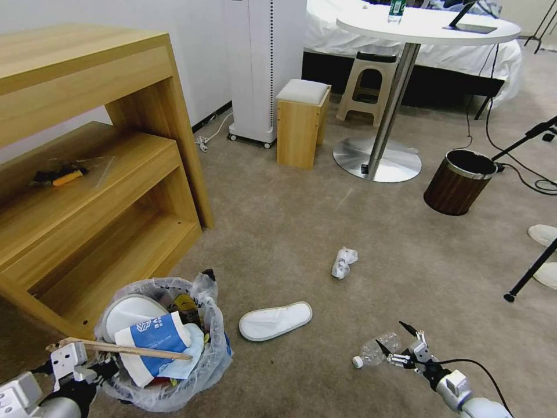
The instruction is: Pick up the trash bin and place the garbage on the floor into it.
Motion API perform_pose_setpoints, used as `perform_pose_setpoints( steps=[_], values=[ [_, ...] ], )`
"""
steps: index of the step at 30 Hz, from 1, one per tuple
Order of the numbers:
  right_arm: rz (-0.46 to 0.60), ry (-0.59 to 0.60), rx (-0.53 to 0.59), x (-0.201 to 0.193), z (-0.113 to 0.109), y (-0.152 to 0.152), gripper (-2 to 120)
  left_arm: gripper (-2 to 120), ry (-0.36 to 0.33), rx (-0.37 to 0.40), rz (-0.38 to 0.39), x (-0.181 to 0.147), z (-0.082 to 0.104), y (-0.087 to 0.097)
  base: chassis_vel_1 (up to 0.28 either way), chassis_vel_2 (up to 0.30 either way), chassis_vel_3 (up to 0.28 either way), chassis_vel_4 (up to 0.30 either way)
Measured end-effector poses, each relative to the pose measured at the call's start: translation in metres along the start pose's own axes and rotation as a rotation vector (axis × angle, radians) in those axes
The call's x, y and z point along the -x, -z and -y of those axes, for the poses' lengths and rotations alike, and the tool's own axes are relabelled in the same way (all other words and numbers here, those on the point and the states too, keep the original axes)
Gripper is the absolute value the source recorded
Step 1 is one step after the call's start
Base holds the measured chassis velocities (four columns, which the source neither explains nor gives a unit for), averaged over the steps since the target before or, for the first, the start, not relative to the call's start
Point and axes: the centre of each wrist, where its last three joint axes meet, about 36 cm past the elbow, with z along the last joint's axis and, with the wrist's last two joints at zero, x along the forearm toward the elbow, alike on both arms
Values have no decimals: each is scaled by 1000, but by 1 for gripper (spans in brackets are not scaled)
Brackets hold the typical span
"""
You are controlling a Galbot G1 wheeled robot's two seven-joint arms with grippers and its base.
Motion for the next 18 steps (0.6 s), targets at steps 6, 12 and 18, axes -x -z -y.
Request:
perform_pose_setpoints(
  steps=[6,12,18],
  values=[
    [17,63,-46,-4,15,-1,98,0,-2,1,2,1,0,1,0,0,0,0],
    [41,181,-122,-1,43,1,99,0,-4,0,6,1,0,2,0,0,0,0],
    [21,261,-177,4,69,5,99,0,-8,-6,11,1,1,3,0,0,0,0]
  ],
)
